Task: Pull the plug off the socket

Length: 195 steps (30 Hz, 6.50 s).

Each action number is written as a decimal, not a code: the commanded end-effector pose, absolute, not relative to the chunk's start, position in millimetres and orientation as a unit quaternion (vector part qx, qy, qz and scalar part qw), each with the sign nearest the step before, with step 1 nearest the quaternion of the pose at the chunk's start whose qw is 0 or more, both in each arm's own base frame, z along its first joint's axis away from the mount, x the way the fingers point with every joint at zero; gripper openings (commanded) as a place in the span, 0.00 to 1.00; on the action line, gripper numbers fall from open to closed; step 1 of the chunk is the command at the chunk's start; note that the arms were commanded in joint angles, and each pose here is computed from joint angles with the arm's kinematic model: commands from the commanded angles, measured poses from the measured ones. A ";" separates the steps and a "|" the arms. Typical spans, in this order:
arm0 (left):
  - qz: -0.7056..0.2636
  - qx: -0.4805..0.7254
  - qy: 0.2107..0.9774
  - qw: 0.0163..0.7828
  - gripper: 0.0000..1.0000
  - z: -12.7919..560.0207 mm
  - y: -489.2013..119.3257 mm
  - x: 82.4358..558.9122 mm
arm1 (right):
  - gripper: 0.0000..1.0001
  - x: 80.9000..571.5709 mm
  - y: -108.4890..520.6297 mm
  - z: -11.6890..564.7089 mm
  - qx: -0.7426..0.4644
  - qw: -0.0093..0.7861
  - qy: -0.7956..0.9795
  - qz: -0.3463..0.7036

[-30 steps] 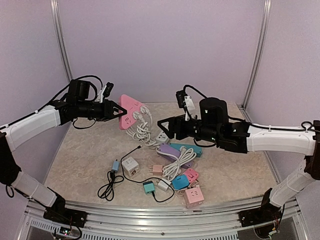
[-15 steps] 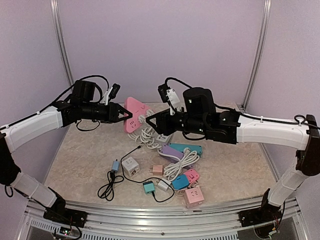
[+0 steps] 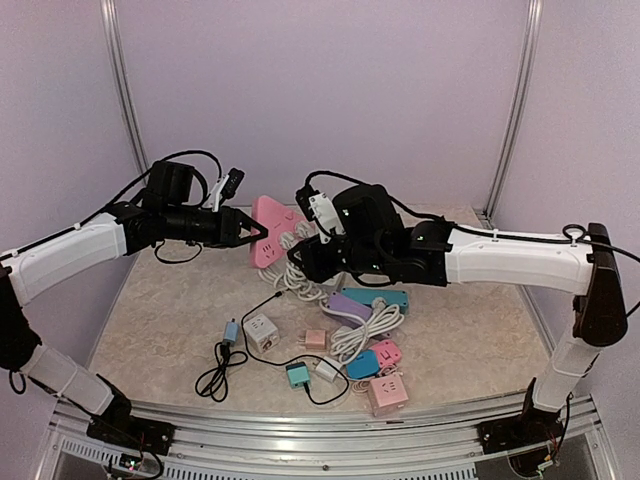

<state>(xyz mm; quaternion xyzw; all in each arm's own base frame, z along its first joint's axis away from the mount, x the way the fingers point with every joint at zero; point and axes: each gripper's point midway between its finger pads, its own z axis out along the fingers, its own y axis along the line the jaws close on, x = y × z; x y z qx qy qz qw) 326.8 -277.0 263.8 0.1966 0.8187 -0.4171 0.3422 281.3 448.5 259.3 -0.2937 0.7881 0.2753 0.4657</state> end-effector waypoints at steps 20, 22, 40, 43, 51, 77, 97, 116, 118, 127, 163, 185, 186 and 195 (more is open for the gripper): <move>-0.460 0.250 0.758 0.390 0.00 318.9 -295.2 313.5 | 0.29 292.0 461.4 234.8 -0.309 0.459 0.809 0.199; -0.460 0.250 0.758 0.390 0.00 318.8 -295.3 313.5 | 0.27 293.1 460.7 232.2 -0.307 0.456 0.813 0.191; -0.460 0.260 0.755 0.389 0.00 319.3 -298.4 310.3 | 0.13 295.4 459.9 224.2 -0.306 0.456 0.820 0.162; -0.459 0.263 0.754 0.389 0.00 319.1 -299.5 309.0 | 0.11 296.5 459.2 224.0 -0.301 0.457 0.821 0.160; -0.455 0.266 0.755 0.389 0.00 318.8 -300.8 308.5 | 0.00 296.9 460.8 228.5 -0.285 0.461 0.822 0.174; -0.444 0.322 0.735 0.398 0.00 331.5 -304.7 294.0 | 0.00 285.5 441.6 253.1 -0.261 0.461 0.784 0.325; -0.416 0.243 0.790 0.380 0.00 304.3 -295.6 323.3 | 0.00 285.4 452.0 243.1 -0.262 0.503 0.805 0.172; -0.442 0.269 0.764 0.385 0.00 317.8 -296.6 314.1 | 0.00 274.4 451.3 258.5 -0.257 0.502 0.787 0.251; -0.446 0.276 0.758 0.388 0.00 320.9 -297.4 310.6 | 0.00 275.3 449.3 259.7 -0.254 0.498 0.784 0.272; -0.450 0.293 0.746 0.395 0.00 328.2 -300.3 302.5 | 0.00 275.8 443.4 260.9 -0.245 0.479 0.775 0.332; -0.430 0.206 0.793 0.379 0.00 306.9 -275.3 338.9 | 0.00 271.9 458.1 236.5 -0.266 0.519 0.800 0.140; -0.450 0.249 0.766 0.386 0.00 318.0 -284.9 324.8 | 0.00 272.6 447.5 251.0 -0.234 0.497 0.784 0.289; -0.449 0.255 0.763 0.389 0.00 320.3 -286.5 321.6 | 0.00 272.8 446.5 253.1 -0.231 0.493 0.782 0.304; -0.451 0.268 0.754 0.395 0.00 325.8 -290.6 313.8 | 0.00 275.0 440.2 250.2 -0.225 0.481 0.781 0.329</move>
